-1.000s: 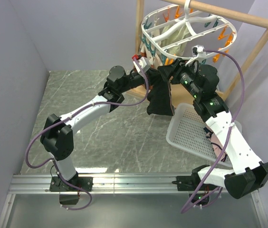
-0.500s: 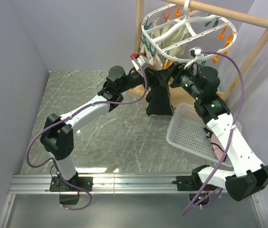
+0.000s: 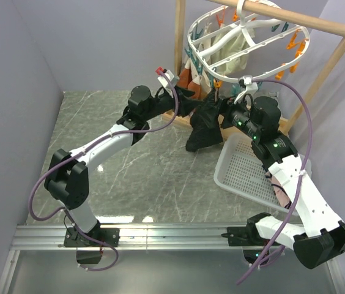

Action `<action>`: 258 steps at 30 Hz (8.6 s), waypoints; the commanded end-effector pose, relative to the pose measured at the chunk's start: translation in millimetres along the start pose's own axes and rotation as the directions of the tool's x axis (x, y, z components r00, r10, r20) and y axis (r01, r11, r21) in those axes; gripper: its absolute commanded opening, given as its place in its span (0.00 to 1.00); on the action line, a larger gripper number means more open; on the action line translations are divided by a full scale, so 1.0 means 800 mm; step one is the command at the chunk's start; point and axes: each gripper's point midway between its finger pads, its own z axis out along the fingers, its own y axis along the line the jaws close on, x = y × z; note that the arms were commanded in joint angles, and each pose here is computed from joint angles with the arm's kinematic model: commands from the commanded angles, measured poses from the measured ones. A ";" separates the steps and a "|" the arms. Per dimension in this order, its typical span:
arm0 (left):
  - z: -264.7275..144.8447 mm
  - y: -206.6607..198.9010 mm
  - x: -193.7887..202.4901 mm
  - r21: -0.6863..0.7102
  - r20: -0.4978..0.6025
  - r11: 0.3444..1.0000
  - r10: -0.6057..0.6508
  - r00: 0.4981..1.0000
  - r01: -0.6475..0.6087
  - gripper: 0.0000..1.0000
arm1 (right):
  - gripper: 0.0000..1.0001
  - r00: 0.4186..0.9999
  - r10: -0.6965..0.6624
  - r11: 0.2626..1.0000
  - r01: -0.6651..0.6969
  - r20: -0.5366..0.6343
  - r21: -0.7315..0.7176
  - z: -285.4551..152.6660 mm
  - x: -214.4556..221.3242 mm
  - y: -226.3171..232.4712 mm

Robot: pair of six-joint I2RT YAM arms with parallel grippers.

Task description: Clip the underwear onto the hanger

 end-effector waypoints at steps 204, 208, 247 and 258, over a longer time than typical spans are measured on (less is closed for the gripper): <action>0.002 -0.016 0.234 0.905 -0.202 0.085 0.948 -0.246 -0.417 0.76 | 0.00 0.971 -0.171 0.985 0.162 0.166 0.066 -0.039 -0.142 -0.034; 0.003 -0.008 0.232 0.903 -0.211 0.078 0.937 -0.279 -0.422 0.49 | 0.00 0.970 -0.172 0.985 0.163 0.171 0.065 -0.041 -0.145 -0.033; -0.006 -0.079 0.091 0.710 -0.184 0.338 0.936 0.300 -0.618 0.00 | 0.00 0.973 -0.143 0.988 0.131 0.181 0.078 -0.039 -0.142 -0.038; 0.006 -0.093 0.005 0.541 -0.170 0.534 0.826 0.537 -0.650 0.00 | 0.00 0.981 -0.095 0.994 0.085 0.169 0.066 -0.035 -0.134 -0.039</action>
